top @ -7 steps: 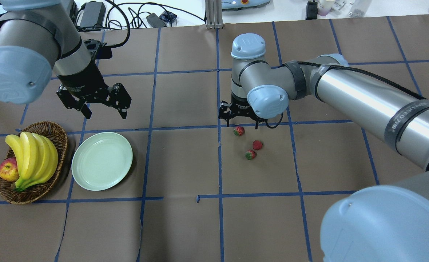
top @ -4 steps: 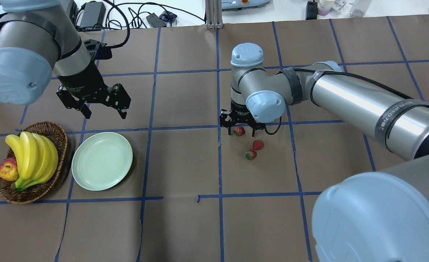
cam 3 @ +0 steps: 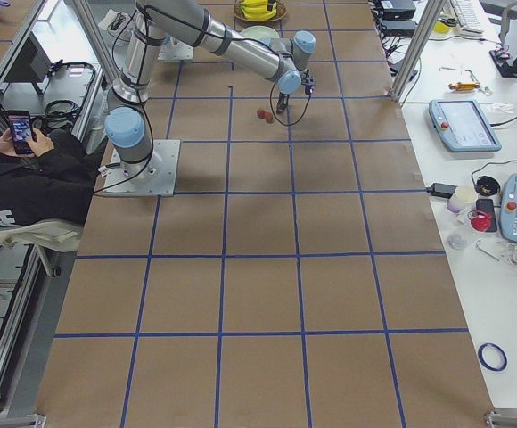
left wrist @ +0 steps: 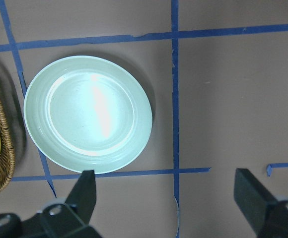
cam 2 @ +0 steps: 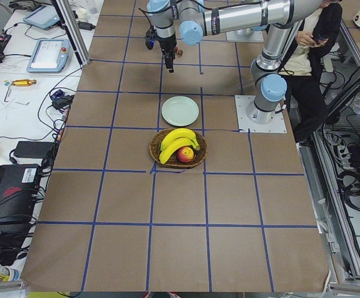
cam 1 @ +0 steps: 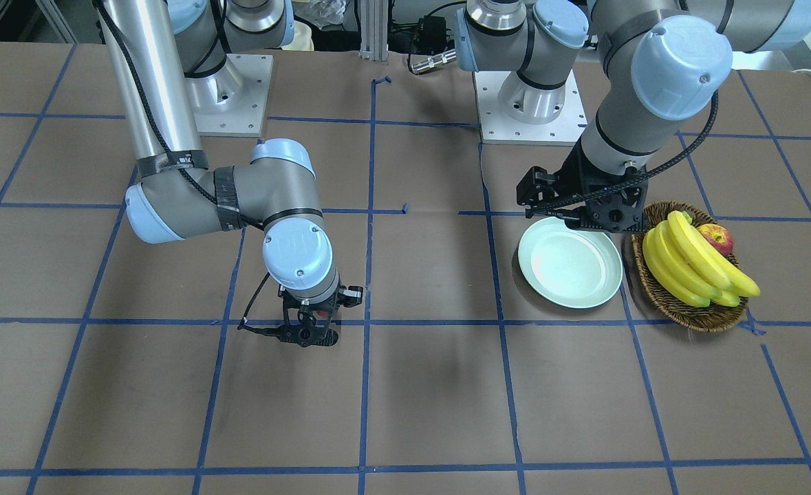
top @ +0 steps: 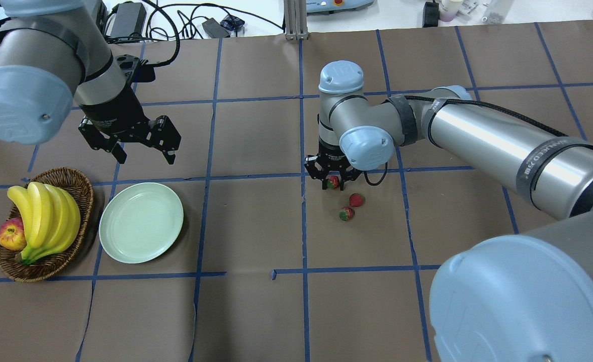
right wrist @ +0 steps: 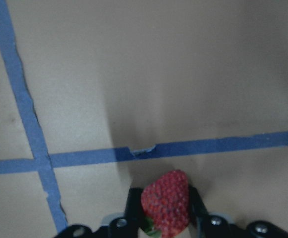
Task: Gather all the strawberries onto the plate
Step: 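Carry the strawberry toward the plate and lower it onto the table, then open the right gripper and move it back to the other strawberries, then close the right gripper on a second strawberry and lift it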
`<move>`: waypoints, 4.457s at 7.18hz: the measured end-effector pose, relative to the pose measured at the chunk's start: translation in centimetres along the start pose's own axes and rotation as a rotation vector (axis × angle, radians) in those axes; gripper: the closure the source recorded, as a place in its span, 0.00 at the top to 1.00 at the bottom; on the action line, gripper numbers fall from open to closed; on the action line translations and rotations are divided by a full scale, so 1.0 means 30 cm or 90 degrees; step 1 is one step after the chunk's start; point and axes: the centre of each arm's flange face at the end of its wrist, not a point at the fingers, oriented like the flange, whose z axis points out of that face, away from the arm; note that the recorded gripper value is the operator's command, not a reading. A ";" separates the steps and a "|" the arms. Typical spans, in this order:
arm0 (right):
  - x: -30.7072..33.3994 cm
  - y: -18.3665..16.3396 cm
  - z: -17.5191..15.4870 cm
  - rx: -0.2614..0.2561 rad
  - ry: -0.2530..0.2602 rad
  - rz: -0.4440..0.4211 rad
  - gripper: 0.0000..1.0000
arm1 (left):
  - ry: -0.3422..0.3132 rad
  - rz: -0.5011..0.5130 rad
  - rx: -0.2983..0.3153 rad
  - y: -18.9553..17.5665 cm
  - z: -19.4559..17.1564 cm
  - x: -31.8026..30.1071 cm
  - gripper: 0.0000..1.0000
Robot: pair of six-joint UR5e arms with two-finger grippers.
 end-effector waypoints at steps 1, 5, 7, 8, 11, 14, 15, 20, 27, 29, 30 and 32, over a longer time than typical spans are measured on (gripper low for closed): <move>-0.003 -0.005 -0.031 0.011 -0.002 -0.001 0.00 | 0.000 0.002 0.001 -0.001 -0.001 -0.001 1.00; -0.160 0.080 -0.170 0.061 -0.012 -0.047 0.00 | -0.021 0.020 0.007 -0.006 -0.025 -0.051 1.00; -0.269 0.151 -0.115 0.049 -0.009 -0.085 0.00 | -0.028 0.012 0.014 -0.016 -0.027 -0.107 1.00; -0.313 0.175 -0.075 0.035 -0.015 -0.103 0.00 | -0.028 0.010 0.015 -0.018 -0.023 -0.116 1.00; -0.361 0.212 -0.006 -0.004 -0.044 -0.129 0.76 | -0.025 0.009 0.010 -0.018 -0.004 -0.119 1.00; -0.369 0.219 0.012 -0.017 -0.058 -0.139 1.00 | -0.024 0.010 0.005 -0.017 0.008 -0.119 1.00; -0.370 0.217 -0.002 -0.011 -0.057 -0.144 1.00 | -0.024 0.010 0.005 -0.017 0.009 -0.118 1.00; -0.098 0.153 -0.288 0.052 0.035 -0.148 1.00 | -0.022 0.002 0.006 -0.019 0.008 -0.113 1.00; 0.146 0.165 -0.067 -0.046 0.054 0.041 1.00 | -0.020 0.006 0.006 -0.019 0.010 -0.088 1.00; 0.159 0.165 0.004 -0.049 0.055 0.048 0.84 | -0.020 0.006 0.006 -0.019 0.011 -0.089 1.00; 0.162 0.156 0.020 -0.045 0.053 0.051 0.61 | -0.019 0.007 0.005 -0.019 0.012 -0.089 1.00; 0.180 0.138 0.028 -0.042 0.051 0.060 0.00 | -0.020 0.008 0.005 -0.019 0.012 -0.088 1.00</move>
